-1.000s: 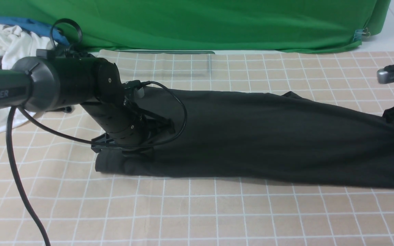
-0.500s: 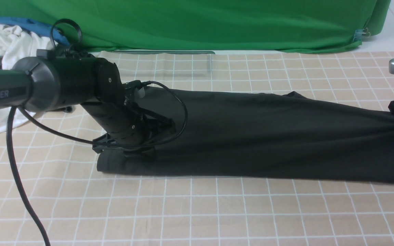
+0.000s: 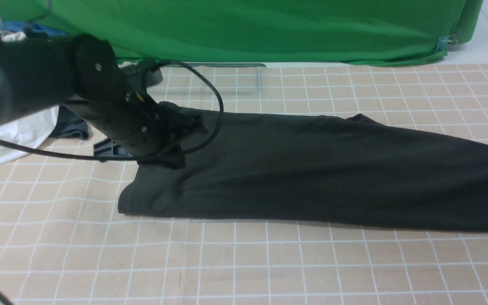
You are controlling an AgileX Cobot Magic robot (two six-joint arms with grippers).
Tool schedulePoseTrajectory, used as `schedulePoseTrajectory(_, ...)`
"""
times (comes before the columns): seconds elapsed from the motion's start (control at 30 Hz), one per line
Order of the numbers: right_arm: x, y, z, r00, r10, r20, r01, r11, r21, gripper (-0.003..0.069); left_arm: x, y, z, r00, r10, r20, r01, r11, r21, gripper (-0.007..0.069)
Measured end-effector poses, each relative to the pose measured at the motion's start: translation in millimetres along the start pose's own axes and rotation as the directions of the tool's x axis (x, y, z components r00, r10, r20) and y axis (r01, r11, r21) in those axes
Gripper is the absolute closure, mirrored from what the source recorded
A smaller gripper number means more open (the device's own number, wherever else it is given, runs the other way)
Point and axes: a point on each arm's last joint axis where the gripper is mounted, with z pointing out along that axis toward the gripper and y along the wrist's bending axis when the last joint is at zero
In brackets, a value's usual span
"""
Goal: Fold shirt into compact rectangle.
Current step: 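Pull the folded dark garment lengthwise by its ends to straighten it flat on the table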
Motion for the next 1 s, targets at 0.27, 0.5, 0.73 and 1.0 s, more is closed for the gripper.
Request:
schedulePoseTrajectory(0.27,1,-12,21,0.994,0.079,-0.077,-0.089,0.988,-0.127,0.0013,26,3,-58,0.998,0.009,0.065,-0.012,0.999,0.042,0.0612)
schedulePoseTrajectory(0.5,10,-27,54,0.981,0.088,-0.174,-0.115,0.982,-0.151,0.0013,59,11,-84,0.996,-0.03,0.086,0.021,0.994,0.105,0.0612)
schedulePoseTrajectory(0.73,9,-17,77,0.977,0.063,-0.201,-0.105,0.973,-0.205,0.0043,72,16,-84,0.997,-0.036,0.063,0.029,0.994,0.103,0.0612)
schedulePoseTrajectory(1.0,7,-12,81,0.98,0.025,-0.199,-0.076,0.964,-0.253,0.0268,72,15,-84,0.997,-0.042,0.063,0.035,0.993,0.109,0.0612)
